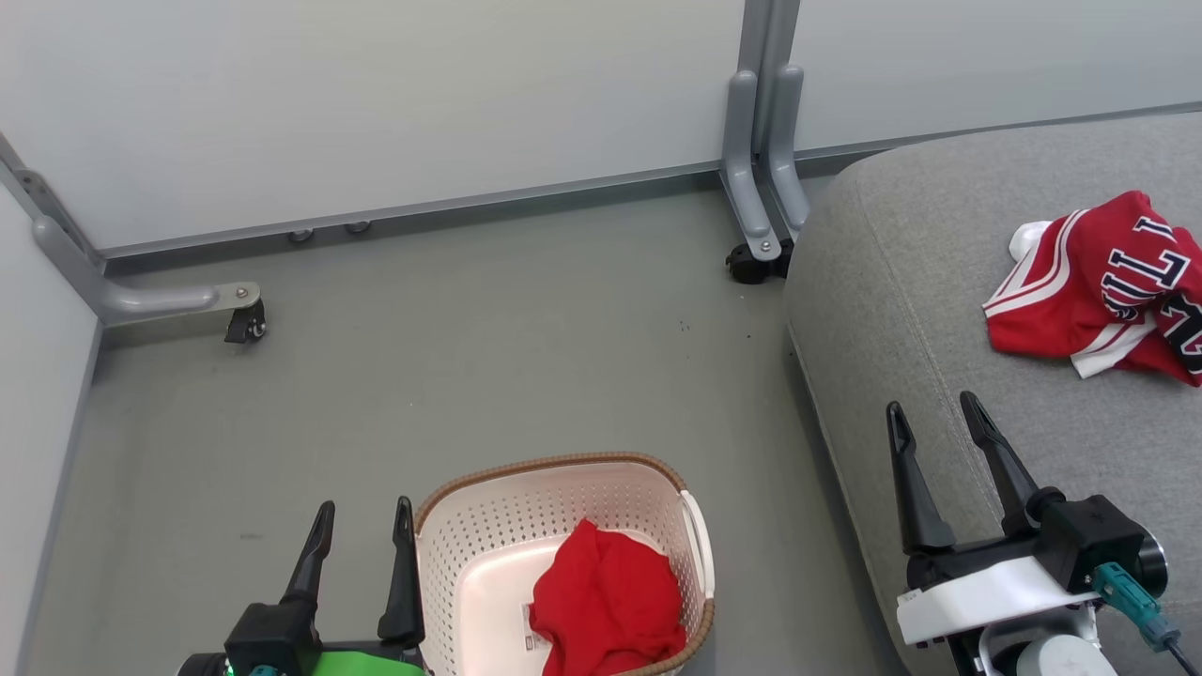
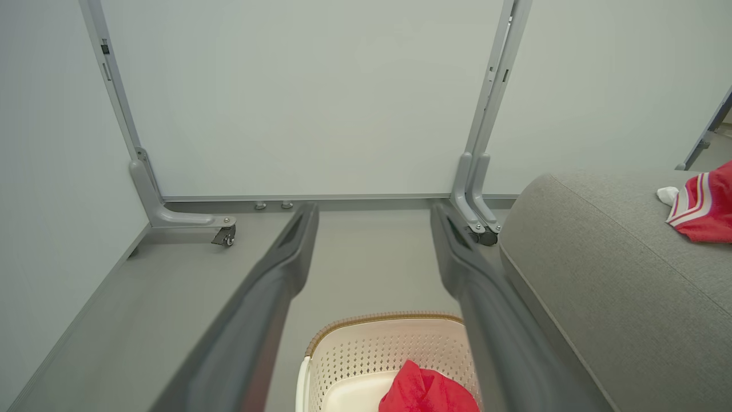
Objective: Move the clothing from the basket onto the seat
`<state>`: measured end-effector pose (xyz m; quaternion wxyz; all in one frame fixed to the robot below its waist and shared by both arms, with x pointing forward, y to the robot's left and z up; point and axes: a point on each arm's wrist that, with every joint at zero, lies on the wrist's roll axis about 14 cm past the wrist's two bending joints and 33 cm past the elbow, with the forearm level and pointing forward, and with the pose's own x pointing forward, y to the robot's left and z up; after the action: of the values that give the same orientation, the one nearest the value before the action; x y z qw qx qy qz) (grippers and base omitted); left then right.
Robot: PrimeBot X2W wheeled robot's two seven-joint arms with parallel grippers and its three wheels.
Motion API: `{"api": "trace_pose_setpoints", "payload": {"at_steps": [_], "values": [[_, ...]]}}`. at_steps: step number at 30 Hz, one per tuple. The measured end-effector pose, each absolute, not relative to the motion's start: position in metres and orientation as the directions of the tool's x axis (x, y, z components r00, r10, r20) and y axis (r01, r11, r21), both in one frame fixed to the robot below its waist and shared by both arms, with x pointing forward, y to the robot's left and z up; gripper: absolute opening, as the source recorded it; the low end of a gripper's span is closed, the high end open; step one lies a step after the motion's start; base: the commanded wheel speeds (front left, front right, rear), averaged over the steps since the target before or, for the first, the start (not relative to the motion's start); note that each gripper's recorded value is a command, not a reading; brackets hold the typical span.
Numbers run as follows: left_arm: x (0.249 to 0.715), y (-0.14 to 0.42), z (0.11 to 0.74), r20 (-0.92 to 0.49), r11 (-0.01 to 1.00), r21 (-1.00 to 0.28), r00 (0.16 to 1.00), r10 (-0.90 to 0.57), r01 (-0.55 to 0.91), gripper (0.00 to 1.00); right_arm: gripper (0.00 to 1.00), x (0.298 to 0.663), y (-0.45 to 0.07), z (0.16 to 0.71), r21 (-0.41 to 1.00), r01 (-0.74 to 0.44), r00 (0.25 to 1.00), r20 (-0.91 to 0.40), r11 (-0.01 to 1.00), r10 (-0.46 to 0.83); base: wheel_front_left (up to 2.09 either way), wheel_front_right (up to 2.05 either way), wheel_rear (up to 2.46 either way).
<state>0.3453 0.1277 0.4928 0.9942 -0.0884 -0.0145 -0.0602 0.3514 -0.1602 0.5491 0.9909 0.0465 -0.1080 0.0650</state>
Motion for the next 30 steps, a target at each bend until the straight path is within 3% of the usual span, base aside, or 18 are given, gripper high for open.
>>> {"api": "trace_pose_setpoints", "payload": {"at_steps": [10,16,23,30], "values": [[0.356,0.118,0.475,-0.016,0.974,-0.175,0.989,-0.146,0.141,1.0,1.0,0.36,-0.166,0.54,0.069,-0.129,0.975,0.19,0.989,0.114,0.0,0.0,0.0],[0.387,0.092,0.46,-0.053,0.964,-0.138,0.971,-0.235,0.226,1.0,1.0,0.386,-0.176,0.545,0.064,-0.117,0.973,0.21,0.991,0.101,0.0,0.0,0.0],[0.429,0.065,0.405,-0.19,0.941,-0.081,0.922,-0.338,0.328,1.0,1.0,0.426,-0.193,0.542,0.034,-0.091,0.972,0.22,0.995,0.082,0.0,0.0,0.0],[0.442,0.055,0.301,-0.466,0.909,-0.01,0.803,-0.372,0.416,1.0,1.0,0.458,-0.194,0.514,0.019,-0.097,0.979,0.179,0.995,0.092,0.0,0.0,0.0]]}}
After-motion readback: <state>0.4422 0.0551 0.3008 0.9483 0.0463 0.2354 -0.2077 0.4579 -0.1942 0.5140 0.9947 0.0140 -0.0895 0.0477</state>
